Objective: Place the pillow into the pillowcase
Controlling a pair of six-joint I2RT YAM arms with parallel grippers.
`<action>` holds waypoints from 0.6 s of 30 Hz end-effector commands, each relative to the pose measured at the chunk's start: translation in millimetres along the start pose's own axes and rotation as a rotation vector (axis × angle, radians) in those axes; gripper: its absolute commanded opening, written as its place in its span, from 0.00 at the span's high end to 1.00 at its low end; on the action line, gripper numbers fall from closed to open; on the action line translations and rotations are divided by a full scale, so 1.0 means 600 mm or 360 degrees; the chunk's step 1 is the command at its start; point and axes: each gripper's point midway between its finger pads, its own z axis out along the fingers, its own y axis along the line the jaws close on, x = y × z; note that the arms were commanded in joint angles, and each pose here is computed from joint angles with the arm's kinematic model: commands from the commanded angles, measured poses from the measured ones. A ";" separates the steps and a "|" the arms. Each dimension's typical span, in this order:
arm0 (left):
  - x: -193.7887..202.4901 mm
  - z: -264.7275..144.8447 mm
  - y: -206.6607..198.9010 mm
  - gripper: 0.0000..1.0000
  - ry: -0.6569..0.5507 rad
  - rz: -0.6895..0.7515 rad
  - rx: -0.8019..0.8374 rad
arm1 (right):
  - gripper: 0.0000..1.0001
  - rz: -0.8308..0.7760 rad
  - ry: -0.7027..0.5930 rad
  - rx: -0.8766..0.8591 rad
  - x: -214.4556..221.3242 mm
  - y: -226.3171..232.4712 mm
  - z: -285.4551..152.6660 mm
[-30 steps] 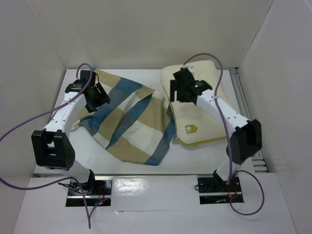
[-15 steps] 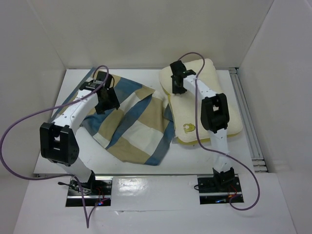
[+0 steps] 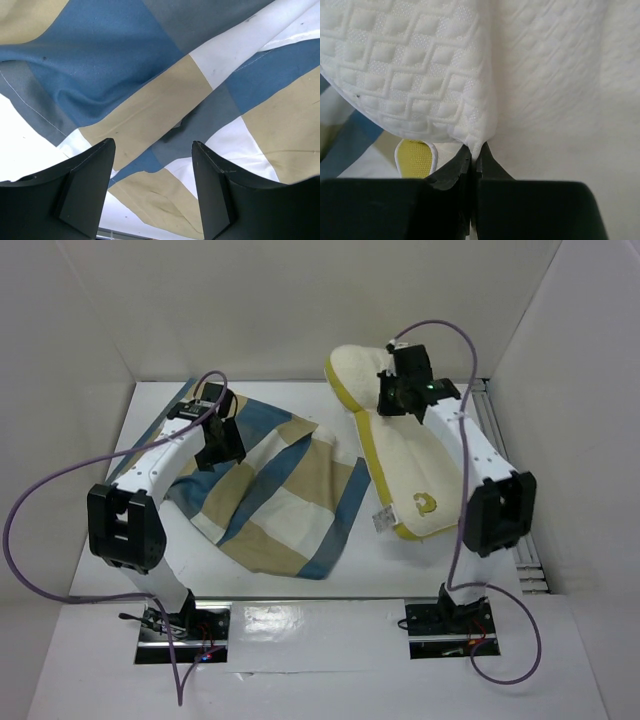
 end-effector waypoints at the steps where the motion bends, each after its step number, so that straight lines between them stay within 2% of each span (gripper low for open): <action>1: -0.010 -0.007 -0.003 0.25 -0.0015 0.0027 0.0004 | 1.00 -0.0148 -0.0289 -0.0306 -0.050 0.064 -0.128; 4: -0.021 -0.007 0.019 0.25 -0.0008 -0.0042 -0.0030 | 1.00 -0.0272 -0.0219 -0.0520 0.016 0.143 -0.155; 6: -0.031 -0.007 0.034 0.25 -0.0003 -0.0088 -0.0040 | 1.00 -0.0389 -0.0062 -0.0664 0.112 0.202 -0.164; 10: -0.069 -0.040 0.086 0.25 -0.0087 -0.0305 -0.0024 | 1.00 -0.0472 0.0220 -0.0627 0.270 0.233 -0.147; 11: -0.085 -0.049 0.103 0.25 -0.0112 -0.0370 -0.0007 | 0.86 -0.0474 0.0323 -0.0580 0.305 0.229 -0.132; 12: -0.098 -0.058 0.106 0.25 -0.0149 -0.0400 0.0026 | 0.42 -0.0504 0.0432 -0.0519 0.337 0.221 -0.135; 13: -0.105 -0.065 0.106 0.25 -0.0174 -0.0389 0.0069 | 0.35 -0.0506 0.0464 -0.0454 0.346 0.212 -0.132; 15: -0.116 -0.080 0.083 0.21 -0.0185 -0.0321 0.0197 | 0.21 -0.0419 0.0373 -0.0291 0.316 0.190 -0.142; 17: -0.115 -0.071 0.054 0.20 -0.0143 -0.0252 0.0311 | 0.13 -0.0326 0.0326 -0.0151 0.298 0.154 -0.156; 18: -0.111 -0.073 0.035 0.20 -0.0131 -0.0186 0.0350 | 0.11 -0.0136 0.0233 -0.0031 0.260 0.117 -0.166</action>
